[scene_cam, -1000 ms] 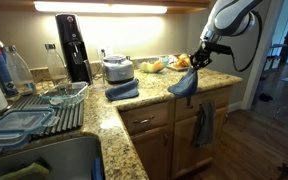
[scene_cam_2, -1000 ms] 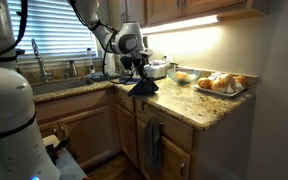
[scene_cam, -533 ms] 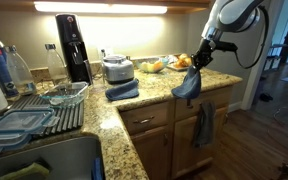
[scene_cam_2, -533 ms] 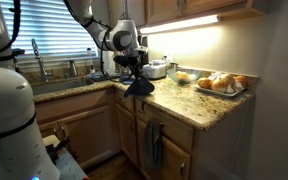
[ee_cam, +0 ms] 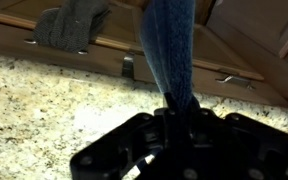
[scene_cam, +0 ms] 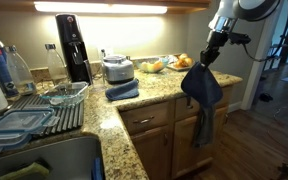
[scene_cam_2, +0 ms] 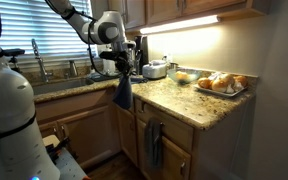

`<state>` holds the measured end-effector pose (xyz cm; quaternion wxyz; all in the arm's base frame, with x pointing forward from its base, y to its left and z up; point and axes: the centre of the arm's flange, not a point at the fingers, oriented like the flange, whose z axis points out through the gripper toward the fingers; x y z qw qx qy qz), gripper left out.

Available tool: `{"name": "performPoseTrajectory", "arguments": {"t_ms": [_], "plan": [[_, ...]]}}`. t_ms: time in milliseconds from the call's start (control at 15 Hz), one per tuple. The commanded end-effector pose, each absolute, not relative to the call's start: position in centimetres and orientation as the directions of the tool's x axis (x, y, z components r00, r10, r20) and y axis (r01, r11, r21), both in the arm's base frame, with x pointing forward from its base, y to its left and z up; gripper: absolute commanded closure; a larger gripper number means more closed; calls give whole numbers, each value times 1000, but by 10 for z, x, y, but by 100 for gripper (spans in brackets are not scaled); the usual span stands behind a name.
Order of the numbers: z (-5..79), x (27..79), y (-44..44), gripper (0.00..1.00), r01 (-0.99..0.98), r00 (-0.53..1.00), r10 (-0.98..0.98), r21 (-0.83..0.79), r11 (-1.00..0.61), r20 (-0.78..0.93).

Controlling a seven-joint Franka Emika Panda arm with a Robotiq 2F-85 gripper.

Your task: Hang the the towel on the hook

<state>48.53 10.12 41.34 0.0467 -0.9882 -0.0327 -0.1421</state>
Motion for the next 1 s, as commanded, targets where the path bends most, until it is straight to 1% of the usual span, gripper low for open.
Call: {"name": "performPoseTrajectory", "arguments": {"t_ms": [0,133,200,400,800,867,933], "plan": [[392,467,99,95,129,964,111,-63,-990,241],[366,467,99,95,135,969,121,-53,-989,215],[385,473,103,89,112,969,94,-65,-992,228],[366,471,102,89,117,976,103,-62,-991,193],[365,471,102,89,122,975,108,-61,-991,192],[365,471,102,95,123,975,109,-61,-991,192],[362,470,104,95,136,972,125,-42,-990,200]]}}
